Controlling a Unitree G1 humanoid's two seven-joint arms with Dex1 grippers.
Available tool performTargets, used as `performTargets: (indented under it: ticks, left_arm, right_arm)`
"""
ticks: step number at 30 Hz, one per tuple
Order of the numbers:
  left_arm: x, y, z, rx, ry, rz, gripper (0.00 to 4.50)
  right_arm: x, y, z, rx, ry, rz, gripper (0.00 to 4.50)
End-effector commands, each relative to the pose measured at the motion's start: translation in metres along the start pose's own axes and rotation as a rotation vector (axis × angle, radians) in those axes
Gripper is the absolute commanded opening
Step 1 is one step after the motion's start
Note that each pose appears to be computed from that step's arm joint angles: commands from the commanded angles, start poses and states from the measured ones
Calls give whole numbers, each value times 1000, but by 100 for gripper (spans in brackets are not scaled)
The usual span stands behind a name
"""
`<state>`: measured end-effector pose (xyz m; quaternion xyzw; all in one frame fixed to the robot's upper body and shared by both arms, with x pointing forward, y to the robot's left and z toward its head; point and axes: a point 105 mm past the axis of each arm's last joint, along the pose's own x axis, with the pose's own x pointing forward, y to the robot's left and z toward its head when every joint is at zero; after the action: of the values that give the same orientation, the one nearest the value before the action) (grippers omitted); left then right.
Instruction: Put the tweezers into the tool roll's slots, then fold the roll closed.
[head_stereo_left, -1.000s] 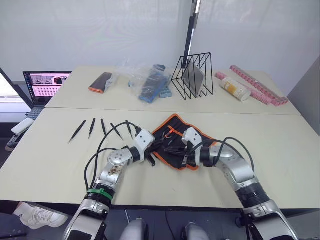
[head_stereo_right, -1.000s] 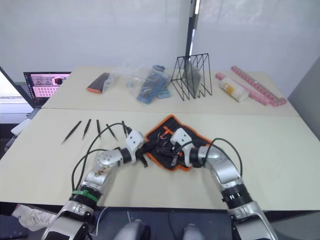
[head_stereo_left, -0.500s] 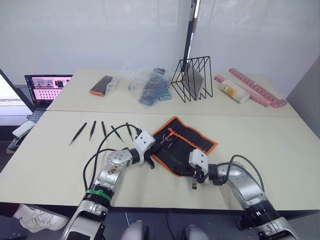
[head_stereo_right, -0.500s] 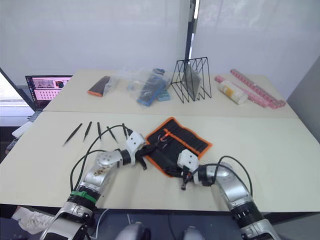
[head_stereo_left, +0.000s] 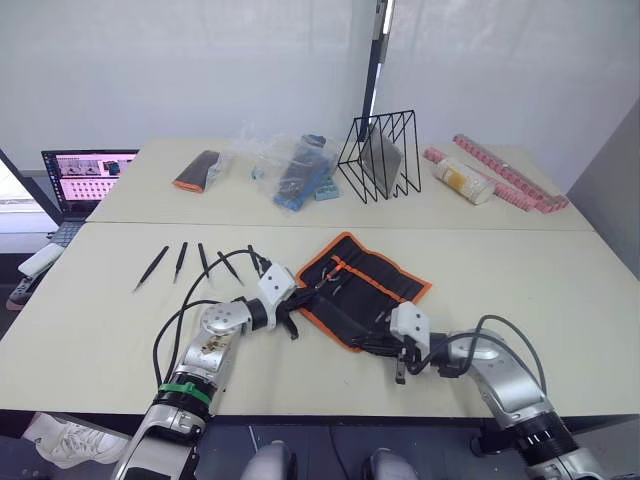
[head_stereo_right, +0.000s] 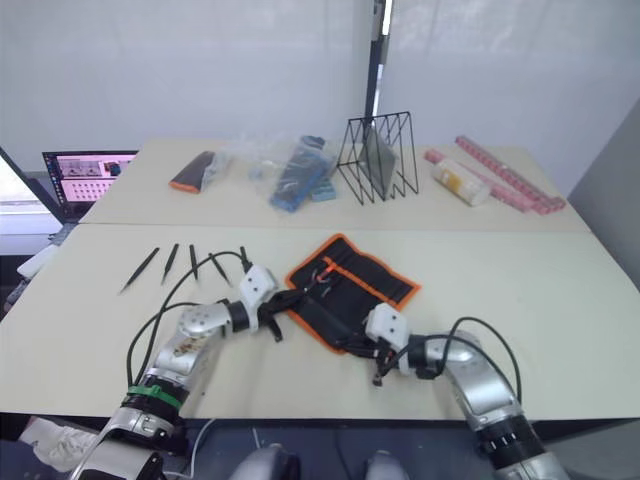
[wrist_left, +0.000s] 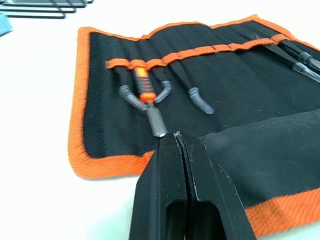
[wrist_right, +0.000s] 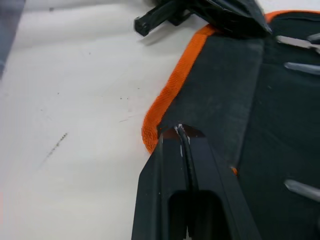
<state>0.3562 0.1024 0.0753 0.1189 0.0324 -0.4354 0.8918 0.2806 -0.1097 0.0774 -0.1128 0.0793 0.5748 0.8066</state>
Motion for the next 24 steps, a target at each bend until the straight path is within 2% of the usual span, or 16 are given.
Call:
performTargets:
  ticks: [1,3,5,10,12,14,17,20,24]
  left_arm:
    - [-17,14,19,-17,-81,30,3]
    - [-22,21,39,-89,-176,46,3]
    - [-26,23,50,-120,-218,40,3]
    - [-44,28,59,-106,-194,34,3]
    - [-66,38,55,-101,-158,82,58]
    - [-91,49,48,-93,-119,144,122]
    - [-124,69,43,-160,-140,275,218]
    - [-179,85,27,-178,-104,441,318]
    - [-244,87,6,-175,-18,618,448]
  right_arm:
    - [-17,-9,33,18,-115,-46,0]
    - [-25,-18,37,50,-146,-102,0]
    - [-31,-32,42,95,-201,-185,0]
    - [-55,-68,45,176,-326,-394,0]
    - [-74,-85,43,153,-343,-475,0]
    - [-92,-100,39,143,-344,-543,55]
    - [-111,-112,34,123,-325,-583,151]
    - [-141,-129,29,108,-304,-669,256]
    - [-174,-145,16,104,-262,-787,387]
